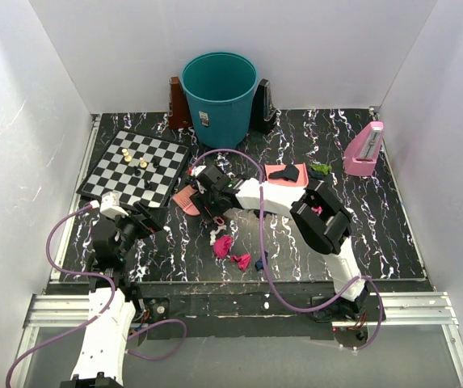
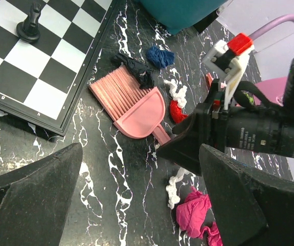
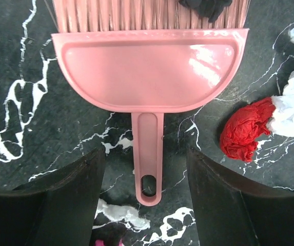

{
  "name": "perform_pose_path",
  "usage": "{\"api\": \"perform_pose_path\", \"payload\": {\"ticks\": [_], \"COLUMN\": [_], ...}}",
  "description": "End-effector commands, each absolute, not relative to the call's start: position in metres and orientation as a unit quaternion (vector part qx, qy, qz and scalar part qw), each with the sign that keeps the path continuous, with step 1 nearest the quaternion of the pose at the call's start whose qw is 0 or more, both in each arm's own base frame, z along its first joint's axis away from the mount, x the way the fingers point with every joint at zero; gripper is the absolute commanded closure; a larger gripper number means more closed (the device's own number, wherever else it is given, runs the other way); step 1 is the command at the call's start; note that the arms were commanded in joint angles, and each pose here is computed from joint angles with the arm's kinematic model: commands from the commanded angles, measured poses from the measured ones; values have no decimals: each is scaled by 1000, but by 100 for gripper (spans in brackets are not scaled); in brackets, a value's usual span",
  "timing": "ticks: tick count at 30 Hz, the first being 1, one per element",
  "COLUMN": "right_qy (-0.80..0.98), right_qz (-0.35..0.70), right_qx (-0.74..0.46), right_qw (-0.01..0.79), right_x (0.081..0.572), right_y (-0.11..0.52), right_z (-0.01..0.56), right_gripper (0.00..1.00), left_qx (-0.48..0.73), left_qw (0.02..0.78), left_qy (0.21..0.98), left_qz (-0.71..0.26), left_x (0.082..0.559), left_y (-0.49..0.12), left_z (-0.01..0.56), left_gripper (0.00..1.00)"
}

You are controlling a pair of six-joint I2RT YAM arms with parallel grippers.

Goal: Sweep away the paper scraps from the table

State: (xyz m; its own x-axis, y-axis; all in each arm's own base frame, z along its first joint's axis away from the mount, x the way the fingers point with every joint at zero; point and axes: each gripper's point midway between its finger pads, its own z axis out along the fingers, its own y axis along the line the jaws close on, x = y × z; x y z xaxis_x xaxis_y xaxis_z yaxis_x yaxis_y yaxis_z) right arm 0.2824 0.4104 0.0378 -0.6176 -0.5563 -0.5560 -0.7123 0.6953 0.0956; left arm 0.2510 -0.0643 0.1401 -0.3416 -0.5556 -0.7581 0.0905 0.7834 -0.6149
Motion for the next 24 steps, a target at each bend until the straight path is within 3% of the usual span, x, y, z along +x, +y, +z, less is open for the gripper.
{"api": "perform_pose_path", "payload": {"ticks": [1, 8, 13, 24], "right_qy": [885, 894, 898, 884], "right_qz": [147, 133, 132, 223], "right_qx": [-355, -351, -344, -294], "right_qw": [263, 246, 241, 287], "right_x": [293, 290, 286, 279], "right_y": [416, 410, 406, 413], "right_z": [39, 23, 23, 132], "right_gripper": [31, 67, 87, 87], "left_qx": [-146, -146, -147, -145], "left_qw": [555, 555, 555, 553], "left_qy": [765, 765, 765, 766], "left_qz": [-292, -292, -293, -294], "left_x": [250, 250, 250, 250], "left_y": [-65, -65, -65, -65], "left_z": [138, 137, 137, 137], "left_gripper": [2, 2, 2, 3]}}
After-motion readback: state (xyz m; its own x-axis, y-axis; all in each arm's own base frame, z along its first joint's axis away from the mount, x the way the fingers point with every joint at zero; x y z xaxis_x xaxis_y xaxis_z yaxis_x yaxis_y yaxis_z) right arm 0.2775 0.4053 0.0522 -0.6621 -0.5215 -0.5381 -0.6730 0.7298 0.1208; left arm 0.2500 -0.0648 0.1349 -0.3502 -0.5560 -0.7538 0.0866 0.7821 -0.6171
